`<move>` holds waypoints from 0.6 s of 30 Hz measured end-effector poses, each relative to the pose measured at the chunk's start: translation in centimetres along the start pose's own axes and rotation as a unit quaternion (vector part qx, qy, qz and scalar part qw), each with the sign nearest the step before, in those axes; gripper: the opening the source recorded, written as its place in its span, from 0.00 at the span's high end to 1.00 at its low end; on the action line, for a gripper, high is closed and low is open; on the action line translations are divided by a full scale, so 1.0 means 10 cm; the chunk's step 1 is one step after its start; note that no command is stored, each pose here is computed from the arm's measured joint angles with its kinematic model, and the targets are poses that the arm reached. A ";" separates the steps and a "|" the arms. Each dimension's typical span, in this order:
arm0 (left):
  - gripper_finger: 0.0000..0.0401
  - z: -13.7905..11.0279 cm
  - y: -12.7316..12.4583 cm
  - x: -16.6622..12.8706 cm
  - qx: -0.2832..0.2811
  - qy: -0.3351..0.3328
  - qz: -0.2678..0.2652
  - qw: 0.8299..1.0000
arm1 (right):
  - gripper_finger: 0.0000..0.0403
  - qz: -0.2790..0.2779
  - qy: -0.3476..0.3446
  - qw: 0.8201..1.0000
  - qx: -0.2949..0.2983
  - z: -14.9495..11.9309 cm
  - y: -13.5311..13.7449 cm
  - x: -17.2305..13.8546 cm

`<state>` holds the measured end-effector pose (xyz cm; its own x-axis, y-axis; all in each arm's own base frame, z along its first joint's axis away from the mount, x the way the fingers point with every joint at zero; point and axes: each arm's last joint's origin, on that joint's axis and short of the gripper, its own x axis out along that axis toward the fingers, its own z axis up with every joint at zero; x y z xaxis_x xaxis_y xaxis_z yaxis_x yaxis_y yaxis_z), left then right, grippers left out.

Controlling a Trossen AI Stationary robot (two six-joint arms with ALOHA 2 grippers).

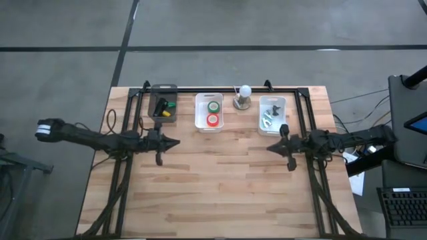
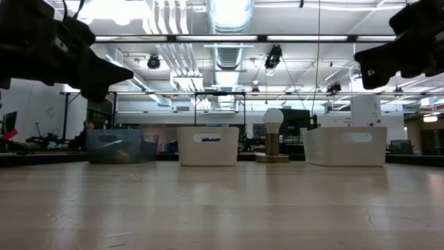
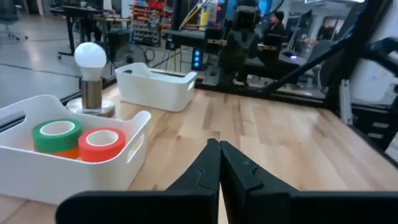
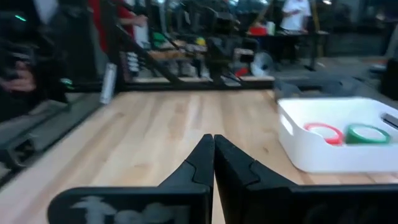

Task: Pick and place Stapler, Stapler remover, tape
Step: Return to Home Position

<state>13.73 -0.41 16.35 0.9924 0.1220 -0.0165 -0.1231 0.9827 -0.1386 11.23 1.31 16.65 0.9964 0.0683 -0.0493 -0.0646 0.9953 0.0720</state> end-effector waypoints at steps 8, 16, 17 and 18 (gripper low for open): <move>0.98 0.03 0.01 -0.10 0.008 0.001 -0.019 1.000 | 0.98 0.065 -0.002 0.998 -0.008 0.02 0.03 -0.07; 0.97 0.10 0.00 -0.18 0.018 -0.030 -0.035 0.999 | 0.98 0.070 0.039 0.997 0.001 0.14 0.04 -0.20; 0.97 0.10 0.01 -0.19 0.022 -0.031 -0.031 0.999 | 0.98 0.068 0.039 0.997 0.003 0.13 0.04 -0.20; 0.97 0.10 0.01 -0.20 0.026 -0.030 -0.027 0.999 | 0.98 0.068 0.037 0.997 0.004 0.13 0.04 -0.19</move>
<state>11.77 -0.40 17.39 0.9959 0.0757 0.0489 -0.0714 0.9938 -0.0852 9.35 1.47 18.11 0.9718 0.2077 -0.1117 -0.1982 0.9760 0.0900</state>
